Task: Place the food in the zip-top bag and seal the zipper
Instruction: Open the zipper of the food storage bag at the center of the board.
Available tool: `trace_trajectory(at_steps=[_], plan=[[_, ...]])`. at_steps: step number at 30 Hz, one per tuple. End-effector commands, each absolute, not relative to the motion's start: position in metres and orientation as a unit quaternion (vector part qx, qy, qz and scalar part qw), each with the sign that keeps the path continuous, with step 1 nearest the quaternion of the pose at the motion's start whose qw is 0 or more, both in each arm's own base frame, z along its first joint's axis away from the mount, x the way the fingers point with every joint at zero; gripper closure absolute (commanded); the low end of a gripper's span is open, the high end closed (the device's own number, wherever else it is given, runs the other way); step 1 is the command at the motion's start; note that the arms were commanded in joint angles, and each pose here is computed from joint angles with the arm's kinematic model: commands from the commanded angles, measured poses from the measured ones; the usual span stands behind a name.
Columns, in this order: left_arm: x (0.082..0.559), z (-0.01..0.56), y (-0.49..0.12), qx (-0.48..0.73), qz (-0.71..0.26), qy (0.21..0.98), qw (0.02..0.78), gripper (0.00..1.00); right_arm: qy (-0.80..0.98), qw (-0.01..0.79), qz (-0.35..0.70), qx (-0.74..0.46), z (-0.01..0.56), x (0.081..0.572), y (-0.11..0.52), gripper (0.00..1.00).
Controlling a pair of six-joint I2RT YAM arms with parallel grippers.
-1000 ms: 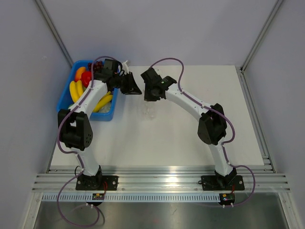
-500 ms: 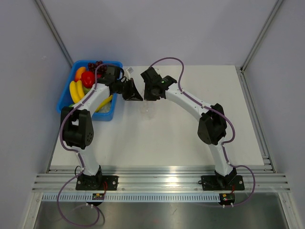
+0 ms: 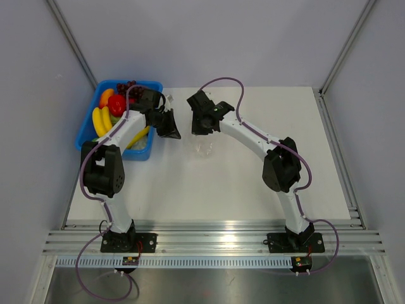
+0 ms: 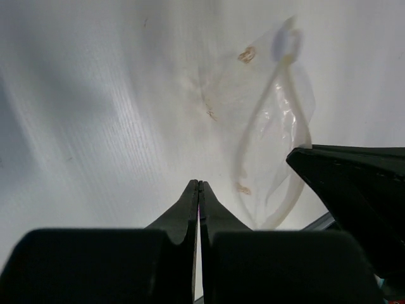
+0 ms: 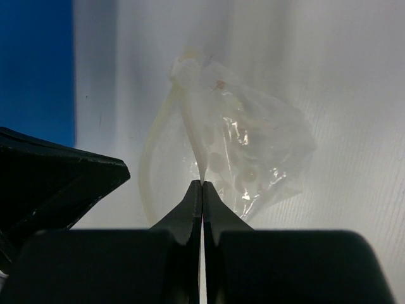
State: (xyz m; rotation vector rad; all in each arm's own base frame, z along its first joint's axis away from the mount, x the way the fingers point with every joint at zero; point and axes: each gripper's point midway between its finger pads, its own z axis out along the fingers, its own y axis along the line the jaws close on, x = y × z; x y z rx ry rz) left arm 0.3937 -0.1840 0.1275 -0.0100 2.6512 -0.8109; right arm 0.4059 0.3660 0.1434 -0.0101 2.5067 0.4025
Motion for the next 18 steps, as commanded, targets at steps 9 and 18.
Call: trace_trajectory(at_steps=[9,18], plan=[[0.432,0.140,-0.170,-0.003,-0.233,0.945,0.231,1.00,0.921,0.327,0.210,-0.011,0.182,0.414,0.396,1.00],[0.455,0.217,-0.129,-0.025,-0.181,0.928,0.324,0.99,0.922,0.320,0.216,-0.019,0.174,0.421,0.408,1.00]])
